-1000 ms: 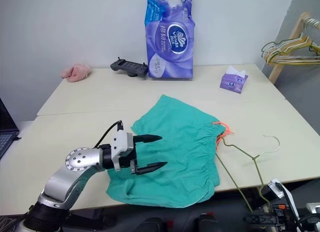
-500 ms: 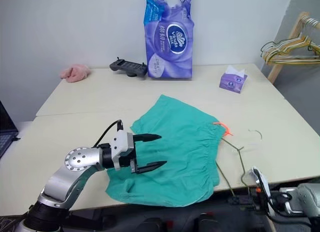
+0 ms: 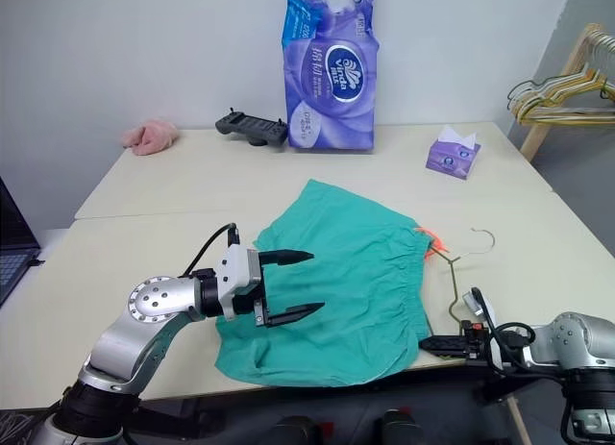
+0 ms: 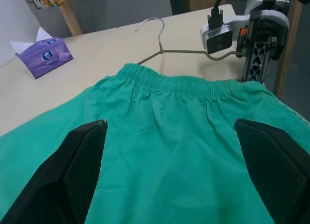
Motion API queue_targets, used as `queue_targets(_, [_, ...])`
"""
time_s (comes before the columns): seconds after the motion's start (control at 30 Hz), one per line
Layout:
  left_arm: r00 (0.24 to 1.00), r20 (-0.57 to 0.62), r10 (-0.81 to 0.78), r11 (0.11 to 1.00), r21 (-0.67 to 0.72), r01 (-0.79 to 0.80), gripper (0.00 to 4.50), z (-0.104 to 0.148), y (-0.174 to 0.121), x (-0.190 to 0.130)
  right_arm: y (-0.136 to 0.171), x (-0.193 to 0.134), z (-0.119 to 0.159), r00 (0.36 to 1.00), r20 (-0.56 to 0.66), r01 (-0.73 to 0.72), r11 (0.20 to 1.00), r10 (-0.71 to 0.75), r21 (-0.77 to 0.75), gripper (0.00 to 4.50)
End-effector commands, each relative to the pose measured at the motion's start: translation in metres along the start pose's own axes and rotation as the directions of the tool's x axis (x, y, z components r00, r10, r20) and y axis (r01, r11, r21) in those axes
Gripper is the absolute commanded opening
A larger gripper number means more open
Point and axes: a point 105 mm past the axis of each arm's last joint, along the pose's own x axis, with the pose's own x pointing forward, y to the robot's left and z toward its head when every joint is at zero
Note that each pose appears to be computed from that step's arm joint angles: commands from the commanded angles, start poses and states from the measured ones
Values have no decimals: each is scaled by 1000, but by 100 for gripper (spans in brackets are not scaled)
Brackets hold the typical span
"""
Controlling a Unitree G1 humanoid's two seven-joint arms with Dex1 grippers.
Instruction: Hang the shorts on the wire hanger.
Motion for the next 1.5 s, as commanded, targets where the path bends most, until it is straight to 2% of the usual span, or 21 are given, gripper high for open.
queue_targets(0.03, [1000,22,13,999,35,-14,447,8,4,-2,4,-4,-1,1000,-5,-30,999,30,35,0])
queue_targets(0.17, [1000,20,21,999,43,-22,447,8,5,-3,0,-7,13,996,59,-66,991,60,115,0])
queue_targets(0.33, [1000,11,21,999,46,-21,447,6,4,-7,5,-8,18,992,74,-115,983,105,141,0])
queue_targets(0.5, [1000,12,16,999,49,-17,447,7,3,-6,5,-5,45,982,163,-127,977,99,170,0])
queue_targets(0.77, [1000,14,10,998,58,-11,447,6,7,-4,23,-3,61,988,140,-60,998,59,4,0])
queue_targets(0.83, [1000,18,15,997,70,-17,447,9,13,-4,35,0,72,989,143,-4,988,26,-156,0])
queue_targets(0.93, [999,17,29,995,99,-31,447,15,30,-6,56,4,98,979,203,116,912,-37,-393,0])
queue_targets(1.03, [999,13,32,992,120,-33,447,19,43,-8,72,5,119,962,269,177,862,-49,-475,0])
queue_targets(1.13, [999,10,48,986,162,-49,447,27,66,-9,106,1,142,948,319,205,797,-16,-568,0])
queue_targets(1.27, [998,12,54,978,199,-55,447,32,82,-9,132,1,141,961,276,213,681,-17,-700,0])
queue_targets(1.43, [1000,5,25,976,215,-25,447,37,86,-9,139,3,137,963,263,255,534,-63,-806,0])
queue_targets(1.5, [1000,6,22,974,225,-22,447,41,91,-10,141,3,140,956,276,291,446,-99,-847,0])
